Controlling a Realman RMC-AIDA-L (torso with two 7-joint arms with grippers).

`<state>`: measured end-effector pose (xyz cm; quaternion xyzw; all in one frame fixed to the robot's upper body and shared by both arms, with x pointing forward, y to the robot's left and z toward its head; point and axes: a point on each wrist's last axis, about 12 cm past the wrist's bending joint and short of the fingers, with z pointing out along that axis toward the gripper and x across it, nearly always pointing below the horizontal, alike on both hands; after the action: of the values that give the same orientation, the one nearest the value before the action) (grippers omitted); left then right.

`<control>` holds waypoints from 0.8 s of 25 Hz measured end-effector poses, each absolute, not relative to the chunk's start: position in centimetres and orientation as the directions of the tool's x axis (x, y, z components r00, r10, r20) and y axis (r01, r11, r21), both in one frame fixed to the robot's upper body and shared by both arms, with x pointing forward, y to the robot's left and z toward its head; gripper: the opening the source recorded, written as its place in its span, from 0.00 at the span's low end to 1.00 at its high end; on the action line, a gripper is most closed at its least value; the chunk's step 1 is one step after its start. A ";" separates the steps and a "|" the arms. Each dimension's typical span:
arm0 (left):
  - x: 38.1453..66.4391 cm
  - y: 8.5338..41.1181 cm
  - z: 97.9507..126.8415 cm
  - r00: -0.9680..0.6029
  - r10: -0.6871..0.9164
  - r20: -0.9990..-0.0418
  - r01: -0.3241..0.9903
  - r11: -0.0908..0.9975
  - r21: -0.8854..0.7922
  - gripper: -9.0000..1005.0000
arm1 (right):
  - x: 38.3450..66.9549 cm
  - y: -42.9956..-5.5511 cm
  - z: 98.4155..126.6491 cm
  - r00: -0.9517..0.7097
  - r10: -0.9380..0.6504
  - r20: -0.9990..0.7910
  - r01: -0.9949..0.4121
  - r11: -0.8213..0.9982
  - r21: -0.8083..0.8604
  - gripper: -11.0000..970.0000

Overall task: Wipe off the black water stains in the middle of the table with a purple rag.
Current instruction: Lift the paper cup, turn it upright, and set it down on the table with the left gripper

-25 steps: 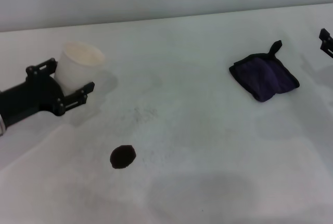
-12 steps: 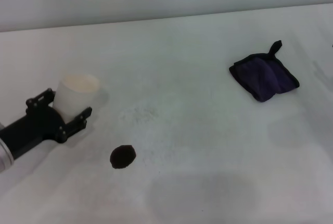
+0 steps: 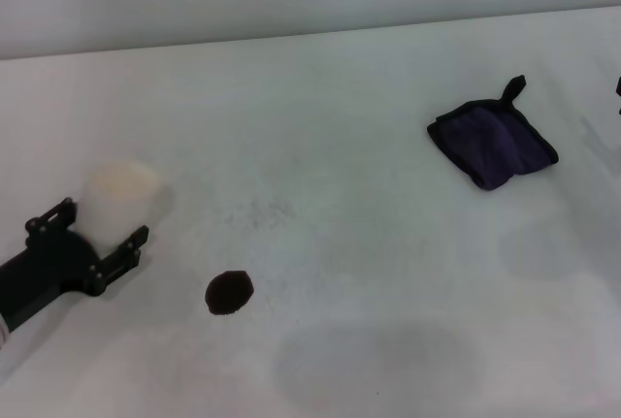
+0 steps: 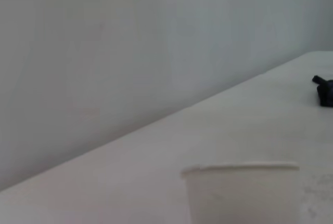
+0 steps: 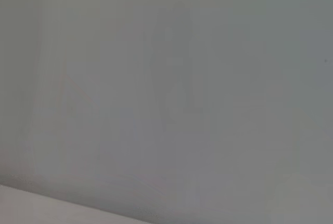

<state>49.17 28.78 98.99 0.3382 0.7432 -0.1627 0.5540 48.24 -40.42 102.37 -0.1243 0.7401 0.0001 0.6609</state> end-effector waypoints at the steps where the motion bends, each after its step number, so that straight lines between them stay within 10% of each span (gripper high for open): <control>1: 49.0 28.9 98.8 -0.165 0.324 -0.931 0.680 0.722 0.131 0.70 | 48.3 -40.4 102.4 -0.095 -0.183 -0.978 -0.184 0.969 -0.163 0.90; 20: 46.6 29.2 98.4 -0.102 0.314 -0.944 0.653 0.737 0.175 0.76 | 49.0 -40.5 102.5 -0.112 -0.193 -0.975 -0.175 0.969 -0.172 0.90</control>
<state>46.65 29.20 98.36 0.3322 0.7279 -0.1456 0.5819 49.01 -40.50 102.46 -0.1234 0.7455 -0.0071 0.6550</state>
